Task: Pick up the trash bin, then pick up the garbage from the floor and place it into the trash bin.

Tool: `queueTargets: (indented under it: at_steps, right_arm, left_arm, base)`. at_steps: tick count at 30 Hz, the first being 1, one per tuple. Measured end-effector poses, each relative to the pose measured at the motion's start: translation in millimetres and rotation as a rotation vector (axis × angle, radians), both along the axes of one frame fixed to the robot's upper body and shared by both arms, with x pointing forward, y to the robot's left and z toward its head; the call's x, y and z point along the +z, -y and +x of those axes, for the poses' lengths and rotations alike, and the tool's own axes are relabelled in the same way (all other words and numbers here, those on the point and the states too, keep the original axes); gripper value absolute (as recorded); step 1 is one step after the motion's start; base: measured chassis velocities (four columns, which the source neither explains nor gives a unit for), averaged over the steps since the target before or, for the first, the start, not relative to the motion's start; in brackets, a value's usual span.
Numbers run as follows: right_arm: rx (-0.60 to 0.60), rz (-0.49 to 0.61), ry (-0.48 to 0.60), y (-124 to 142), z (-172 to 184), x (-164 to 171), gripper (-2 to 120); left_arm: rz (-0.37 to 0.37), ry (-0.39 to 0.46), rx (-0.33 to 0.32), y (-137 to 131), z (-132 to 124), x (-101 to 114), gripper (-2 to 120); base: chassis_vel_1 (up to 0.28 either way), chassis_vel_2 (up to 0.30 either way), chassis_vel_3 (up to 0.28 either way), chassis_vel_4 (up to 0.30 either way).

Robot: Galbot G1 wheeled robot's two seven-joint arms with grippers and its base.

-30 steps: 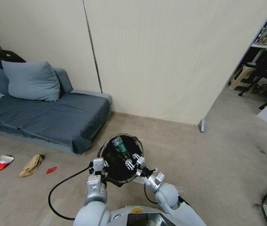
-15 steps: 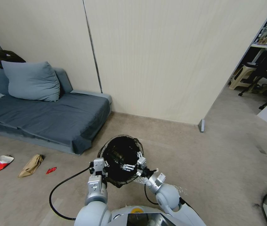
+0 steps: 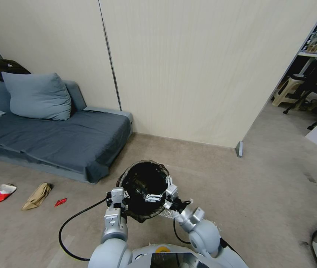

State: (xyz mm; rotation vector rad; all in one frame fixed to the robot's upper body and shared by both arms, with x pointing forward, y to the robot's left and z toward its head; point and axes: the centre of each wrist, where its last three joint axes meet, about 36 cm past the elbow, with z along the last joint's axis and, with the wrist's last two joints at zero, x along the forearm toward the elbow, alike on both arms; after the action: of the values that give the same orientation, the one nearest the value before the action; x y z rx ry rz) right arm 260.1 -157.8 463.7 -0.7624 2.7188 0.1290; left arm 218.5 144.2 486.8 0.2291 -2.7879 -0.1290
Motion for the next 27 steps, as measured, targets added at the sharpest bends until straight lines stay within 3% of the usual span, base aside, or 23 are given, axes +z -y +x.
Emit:
queueTargets:
  at_steps: [13,27]
  right_arm:
    - [-0.352,0.02,-0.035,10,-17,-23,100]
    - [-0.392,0.014,-0.066,19,-20,-42,100]
  left_arm:
    - [0.005,0.016,0.018,-8,0,0,1]
    - [-0.012,0.023,0.021,-8,0,1,1]
  base:
    - [0.0,0.0,0.0,0.0]
    - [0.0,0.0,0.0,0.0]
